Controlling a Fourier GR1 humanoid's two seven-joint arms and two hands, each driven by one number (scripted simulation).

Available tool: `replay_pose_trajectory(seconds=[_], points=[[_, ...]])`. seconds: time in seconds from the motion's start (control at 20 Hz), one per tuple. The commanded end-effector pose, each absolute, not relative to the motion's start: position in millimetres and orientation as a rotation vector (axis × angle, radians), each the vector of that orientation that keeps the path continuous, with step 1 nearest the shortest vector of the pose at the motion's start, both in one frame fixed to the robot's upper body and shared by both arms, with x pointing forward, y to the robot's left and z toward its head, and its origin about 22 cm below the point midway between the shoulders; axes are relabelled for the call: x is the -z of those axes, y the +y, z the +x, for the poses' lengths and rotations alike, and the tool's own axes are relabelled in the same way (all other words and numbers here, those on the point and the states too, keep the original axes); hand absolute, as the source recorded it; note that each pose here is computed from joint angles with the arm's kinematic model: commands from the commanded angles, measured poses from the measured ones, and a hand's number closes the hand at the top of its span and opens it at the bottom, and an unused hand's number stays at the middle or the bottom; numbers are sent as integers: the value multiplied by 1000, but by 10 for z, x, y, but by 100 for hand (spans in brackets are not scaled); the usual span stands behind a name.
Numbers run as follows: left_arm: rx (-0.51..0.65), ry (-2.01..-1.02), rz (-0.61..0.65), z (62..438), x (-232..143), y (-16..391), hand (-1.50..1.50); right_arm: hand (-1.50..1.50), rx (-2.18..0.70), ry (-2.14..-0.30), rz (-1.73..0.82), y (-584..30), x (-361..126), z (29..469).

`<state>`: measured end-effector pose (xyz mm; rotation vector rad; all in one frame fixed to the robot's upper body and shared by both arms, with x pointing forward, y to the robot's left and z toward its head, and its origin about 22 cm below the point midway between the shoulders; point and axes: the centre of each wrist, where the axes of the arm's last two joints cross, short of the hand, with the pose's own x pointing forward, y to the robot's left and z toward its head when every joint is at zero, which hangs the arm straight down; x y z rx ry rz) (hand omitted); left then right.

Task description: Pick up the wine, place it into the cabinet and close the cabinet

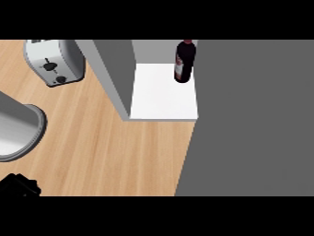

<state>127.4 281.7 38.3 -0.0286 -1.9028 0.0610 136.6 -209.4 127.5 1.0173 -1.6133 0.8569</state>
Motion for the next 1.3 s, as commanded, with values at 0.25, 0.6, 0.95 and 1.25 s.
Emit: replay_pose_trajectory(seconds=[0.25,0.6,0.95,1.25], points=[[-61,-1875,-39,1143,-395,3151,150,150,-1021,-1729,892,-1581,-1715,1143],[-36,-1877,-43,1188,-475,3485,150,150,-1053,-1674,950,-1070,-1632,1138],[-62,-1882,-70,1175,-508,3513,150,150,-1032,-1683,918,-906,-1629,1170],[-31,-1885,-95,1203,-575,3571,150,150,-1019,-1667,942,-862,-1580,1235]])
